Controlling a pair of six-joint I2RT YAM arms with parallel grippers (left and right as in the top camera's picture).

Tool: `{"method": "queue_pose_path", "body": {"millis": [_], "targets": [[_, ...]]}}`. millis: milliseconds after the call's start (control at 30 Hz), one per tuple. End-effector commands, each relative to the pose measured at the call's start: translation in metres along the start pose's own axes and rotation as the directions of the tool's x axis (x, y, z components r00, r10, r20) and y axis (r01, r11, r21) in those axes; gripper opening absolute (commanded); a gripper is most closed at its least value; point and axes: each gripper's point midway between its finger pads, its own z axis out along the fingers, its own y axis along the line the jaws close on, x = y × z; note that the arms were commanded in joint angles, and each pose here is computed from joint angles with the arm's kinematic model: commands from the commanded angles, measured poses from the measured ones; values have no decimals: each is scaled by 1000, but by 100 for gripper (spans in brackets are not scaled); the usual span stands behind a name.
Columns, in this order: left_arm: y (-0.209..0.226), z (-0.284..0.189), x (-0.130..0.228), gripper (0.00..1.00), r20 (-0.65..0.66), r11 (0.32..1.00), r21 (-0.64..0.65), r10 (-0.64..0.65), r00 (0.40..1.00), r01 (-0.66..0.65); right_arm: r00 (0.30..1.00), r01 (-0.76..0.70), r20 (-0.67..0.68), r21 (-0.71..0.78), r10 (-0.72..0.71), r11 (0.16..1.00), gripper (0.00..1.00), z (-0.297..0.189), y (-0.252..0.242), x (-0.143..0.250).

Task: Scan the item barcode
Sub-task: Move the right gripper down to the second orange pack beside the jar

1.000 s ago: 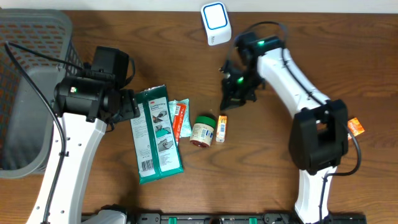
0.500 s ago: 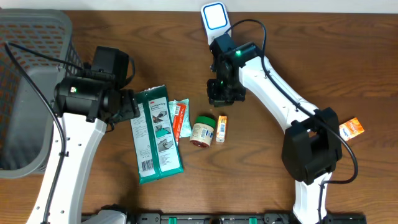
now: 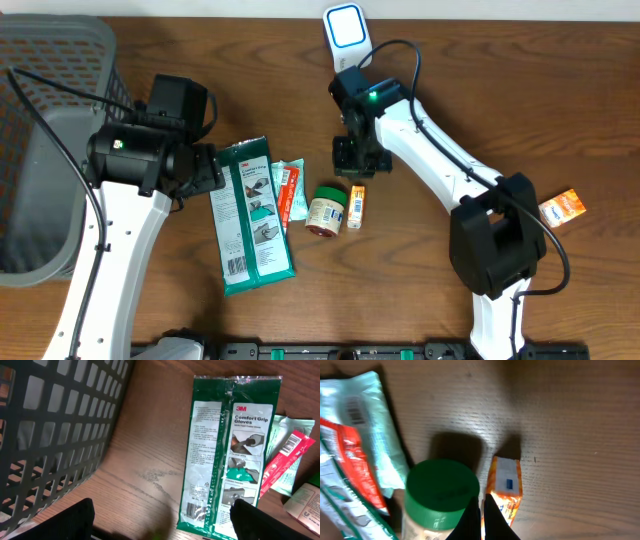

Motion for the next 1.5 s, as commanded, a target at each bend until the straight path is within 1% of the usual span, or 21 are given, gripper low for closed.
{"method": "queue_pose_path", "body": {"millis": [0, 133, 400, 567, 1033, 1133, 1367, 1467], "targets": [[3, -1, -1, 88, 5, 1000, -13, 3, 1000, -3, 1000, -23, 10, 10, 23, 1000, 1, 0, 0, 7], [3, -1, -1, 88, 5, 1000, -13, 3, 1000, -3, 1000, -23, -13, -1, 23, 1000, 1, 5, 0, 12], [3, -1, -1, 88, 5, 1000, -13, 3, 1000, -3, 1000, -17, -15, 8, 17, 1000, 1, 4, -3, 12], [3, -1, -1, 88, 5, 1000, -13, 3, 1000, -3, 999, -12, -34, -47, 10, 999, 1, 4, 9, 15], [3, -1, -1, 88, 4, 1000, -13, 3, 1000, -3, 998, 0, -57, -4, 0, 1000, 1, 14, 2, 26], [3, -1, -1, 88, 5, 1000, -13, 3, 1000, -3, 997, 52, -61, -4, -52, 999, 1, 11, 0, 27], [3, -1, -1, 88, 5, 1000, -13, 3, 1000, -3, 995, 41, -89, 16, -40, 999, 1, -10, -28, 31], [3, -1, -1, 88, 5, 1000, -13, 3, 1000, -3, 994, 17, -108, 90, -8, 996, 1, -13, -50, 33]]}}
